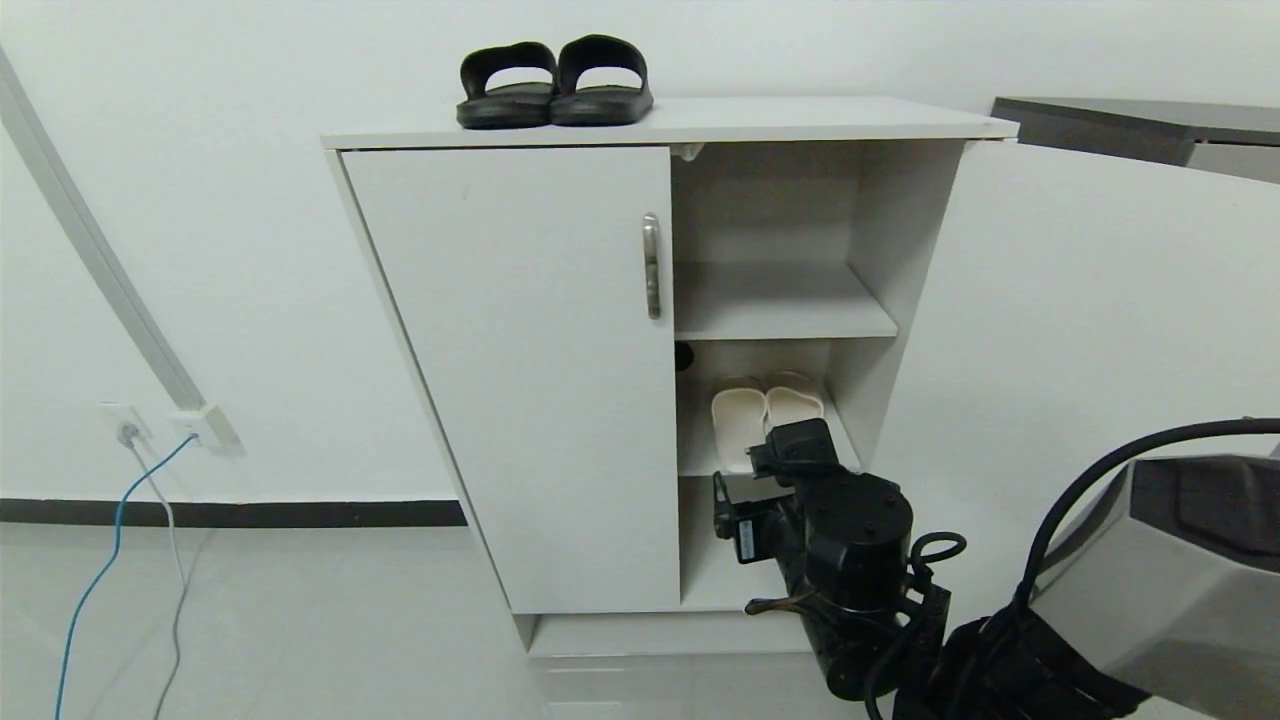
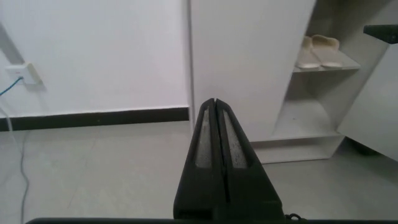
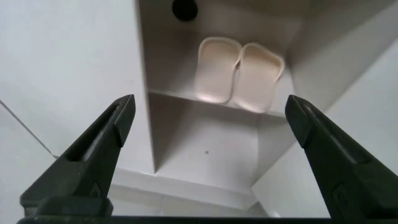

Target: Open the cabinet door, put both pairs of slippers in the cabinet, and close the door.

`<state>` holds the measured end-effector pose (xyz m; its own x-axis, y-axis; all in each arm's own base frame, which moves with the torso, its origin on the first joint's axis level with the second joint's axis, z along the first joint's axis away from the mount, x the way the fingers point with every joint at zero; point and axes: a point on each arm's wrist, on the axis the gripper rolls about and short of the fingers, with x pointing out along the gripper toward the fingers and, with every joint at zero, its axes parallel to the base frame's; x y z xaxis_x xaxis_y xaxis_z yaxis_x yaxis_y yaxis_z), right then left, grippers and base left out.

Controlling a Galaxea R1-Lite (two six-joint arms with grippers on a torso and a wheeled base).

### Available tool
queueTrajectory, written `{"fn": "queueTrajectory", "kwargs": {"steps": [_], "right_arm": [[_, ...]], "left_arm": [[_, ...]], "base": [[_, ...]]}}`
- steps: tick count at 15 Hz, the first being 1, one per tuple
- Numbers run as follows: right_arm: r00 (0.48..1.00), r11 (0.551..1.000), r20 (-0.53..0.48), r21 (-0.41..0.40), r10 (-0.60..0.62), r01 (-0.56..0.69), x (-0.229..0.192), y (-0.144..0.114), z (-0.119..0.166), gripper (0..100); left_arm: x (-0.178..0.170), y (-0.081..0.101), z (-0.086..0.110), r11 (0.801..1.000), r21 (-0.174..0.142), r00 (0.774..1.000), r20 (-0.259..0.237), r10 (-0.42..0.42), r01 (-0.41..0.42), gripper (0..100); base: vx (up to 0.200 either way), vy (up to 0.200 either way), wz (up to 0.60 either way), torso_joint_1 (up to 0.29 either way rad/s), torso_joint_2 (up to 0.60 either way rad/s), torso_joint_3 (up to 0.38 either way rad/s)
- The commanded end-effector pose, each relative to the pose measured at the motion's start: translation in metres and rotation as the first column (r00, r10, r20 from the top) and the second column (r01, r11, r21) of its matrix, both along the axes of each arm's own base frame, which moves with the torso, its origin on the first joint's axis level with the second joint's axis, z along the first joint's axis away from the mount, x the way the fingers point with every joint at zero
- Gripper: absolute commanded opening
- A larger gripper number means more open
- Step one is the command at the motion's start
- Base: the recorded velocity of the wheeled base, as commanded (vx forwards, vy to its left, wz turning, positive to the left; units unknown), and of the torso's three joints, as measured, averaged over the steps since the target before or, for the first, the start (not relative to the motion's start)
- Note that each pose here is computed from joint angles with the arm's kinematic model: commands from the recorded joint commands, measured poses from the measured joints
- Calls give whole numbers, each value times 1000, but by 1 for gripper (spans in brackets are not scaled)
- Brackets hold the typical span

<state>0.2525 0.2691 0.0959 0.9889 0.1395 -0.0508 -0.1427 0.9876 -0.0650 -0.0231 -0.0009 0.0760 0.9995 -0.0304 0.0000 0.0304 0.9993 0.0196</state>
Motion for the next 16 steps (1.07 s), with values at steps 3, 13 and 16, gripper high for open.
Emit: {"fn": "queueTrajectory", "kwargs": {"steps": [3,13,16], "right_arm": [[1000,1000,-18,-21,1,-2,-3,-3,-6,100],[1000,999,0,-51,1,-1,-1,-7,-6,100],[1000,998,-2,-58,-1,0,-1,-8,-6,100]], "left_arm": [[0,0,0,1000,0,1000,0,-2,2,0],[0,0,0,1000,0,1000,0,-2,2,0],[0,0,0,1000,0,1000,0,-2,2,0]], "base": [[0,200,0,2,2,2],[0,120,0,1,1,0],[0,0,0,0,0,0]]}}
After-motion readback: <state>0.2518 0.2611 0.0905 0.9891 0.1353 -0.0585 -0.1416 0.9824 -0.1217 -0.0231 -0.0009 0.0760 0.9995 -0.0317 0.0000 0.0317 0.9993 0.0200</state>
